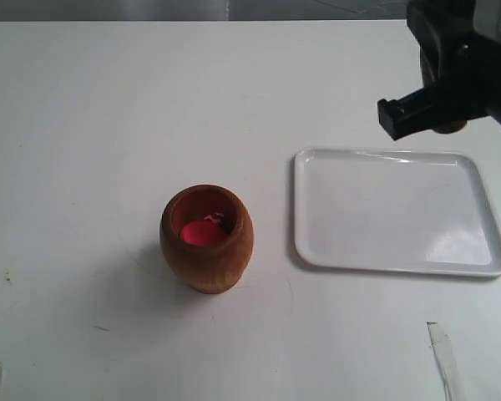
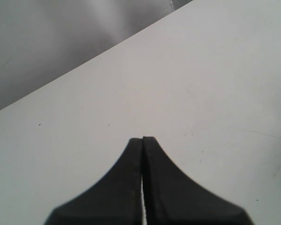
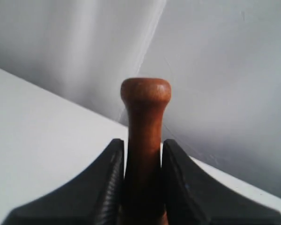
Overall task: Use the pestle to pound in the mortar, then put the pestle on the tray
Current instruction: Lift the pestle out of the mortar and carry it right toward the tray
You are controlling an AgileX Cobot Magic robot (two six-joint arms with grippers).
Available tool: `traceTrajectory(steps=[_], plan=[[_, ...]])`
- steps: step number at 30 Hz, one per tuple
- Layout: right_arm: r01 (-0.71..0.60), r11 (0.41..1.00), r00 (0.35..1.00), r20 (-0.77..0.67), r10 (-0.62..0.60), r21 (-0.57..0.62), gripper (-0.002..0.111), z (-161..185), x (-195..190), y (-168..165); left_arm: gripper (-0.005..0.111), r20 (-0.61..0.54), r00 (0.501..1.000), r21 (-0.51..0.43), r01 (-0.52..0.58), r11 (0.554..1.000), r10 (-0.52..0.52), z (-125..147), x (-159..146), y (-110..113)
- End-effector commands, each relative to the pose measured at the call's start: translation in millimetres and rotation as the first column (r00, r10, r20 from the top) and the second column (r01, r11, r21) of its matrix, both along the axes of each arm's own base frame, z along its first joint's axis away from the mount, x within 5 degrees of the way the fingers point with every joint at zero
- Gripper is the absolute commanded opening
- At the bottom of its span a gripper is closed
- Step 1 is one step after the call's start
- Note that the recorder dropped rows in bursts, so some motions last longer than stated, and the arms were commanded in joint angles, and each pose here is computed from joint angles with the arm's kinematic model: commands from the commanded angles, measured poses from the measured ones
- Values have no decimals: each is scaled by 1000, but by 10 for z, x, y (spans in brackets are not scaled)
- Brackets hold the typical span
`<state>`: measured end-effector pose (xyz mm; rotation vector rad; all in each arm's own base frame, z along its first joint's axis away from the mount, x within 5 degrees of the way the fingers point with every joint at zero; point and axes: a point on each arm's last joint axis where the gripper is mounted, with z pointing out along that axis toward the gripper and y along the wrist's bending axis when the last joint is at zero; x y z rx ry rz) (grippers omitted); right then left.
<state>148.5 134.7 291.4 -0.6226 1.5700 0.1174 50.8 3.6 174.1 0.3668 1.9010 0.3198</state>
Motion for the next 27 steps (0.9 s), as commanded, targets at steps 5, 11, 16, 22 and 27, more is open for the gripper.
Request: traceTrajectory(steps=[5,11,16,22,27], plan=[[74,986,997,14,-73,-150,0,-32,23,-83,0,4,1000,-15,6,1000,-6,1,1,-7],[-145,929,931,365,11,341,0,461,-63,3,0,4,1000,-15,6,1000,-6,1,1,-7],[-277,899,917,373,141,340,0,601,-19,59,0,4,1000,-15,6,1000,-6,1,1,-7],[-179,983,981,-72,182,47,0,449,397,125,0,4,1000,-15,6,1000,-6,1,1,-7],[-222,967,929,-327,171,-123,0,224,669,234,0,4,1000,-15,6,1000,-6,1,1,-7]])
